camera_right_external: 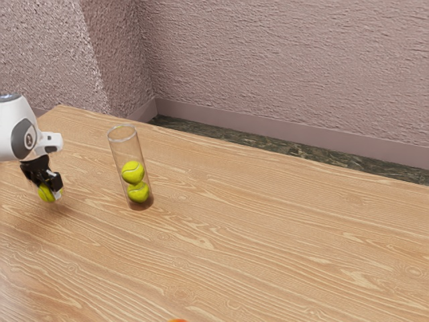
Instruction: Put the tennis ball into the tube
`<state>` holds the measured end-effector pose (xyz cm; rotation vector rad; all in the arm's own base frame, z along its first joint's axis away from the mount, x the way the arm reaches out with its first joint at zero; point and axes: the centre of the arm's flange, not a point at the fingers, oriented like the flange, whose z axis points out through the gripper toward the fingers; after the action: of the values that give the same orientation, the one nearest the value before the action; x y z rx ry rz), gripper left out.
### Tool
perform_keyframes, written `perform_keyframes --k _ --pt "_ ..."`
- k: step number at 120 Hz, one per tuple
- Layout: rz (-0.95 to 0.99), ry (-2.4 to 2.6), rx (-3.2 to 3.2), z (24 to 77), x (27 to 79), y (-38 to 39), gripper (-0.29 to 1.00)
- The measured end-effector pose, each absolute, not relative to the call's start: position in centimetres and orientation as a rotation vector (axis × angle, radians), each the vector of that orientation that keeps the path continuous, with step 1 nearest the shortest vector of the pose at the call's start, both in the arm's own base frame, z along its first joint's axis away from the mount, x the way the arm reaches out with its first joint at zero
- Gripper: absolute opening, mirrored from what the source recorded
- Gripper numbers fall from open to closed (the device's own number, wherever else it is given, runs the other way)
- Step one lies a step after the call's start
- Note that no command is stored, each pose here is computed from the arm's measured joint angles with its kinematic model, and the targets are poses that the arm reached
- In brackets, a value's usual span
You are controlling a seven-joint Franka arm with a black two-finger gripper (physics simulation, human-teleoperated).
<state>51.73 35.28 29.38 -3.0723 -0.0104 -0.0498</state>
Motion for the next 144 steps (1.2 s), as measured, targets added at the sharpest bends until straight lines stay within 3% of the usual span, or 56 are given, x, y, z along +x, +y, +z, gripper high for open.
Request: perform_keyframes --k 29,74,90,144 --pt "-0.139 0.008 -3.063 41.3 51.3 31.9 0.39" --pt "-0.288 0.061 -3.066 52.5 56.1 24.3 0.38" --pt "-0.352 0.055 -3.085 54.5 58.1 22.1 0.38" --pt "-0.383 0.031 -3.169 53.3 62.8 17.0 0.37"
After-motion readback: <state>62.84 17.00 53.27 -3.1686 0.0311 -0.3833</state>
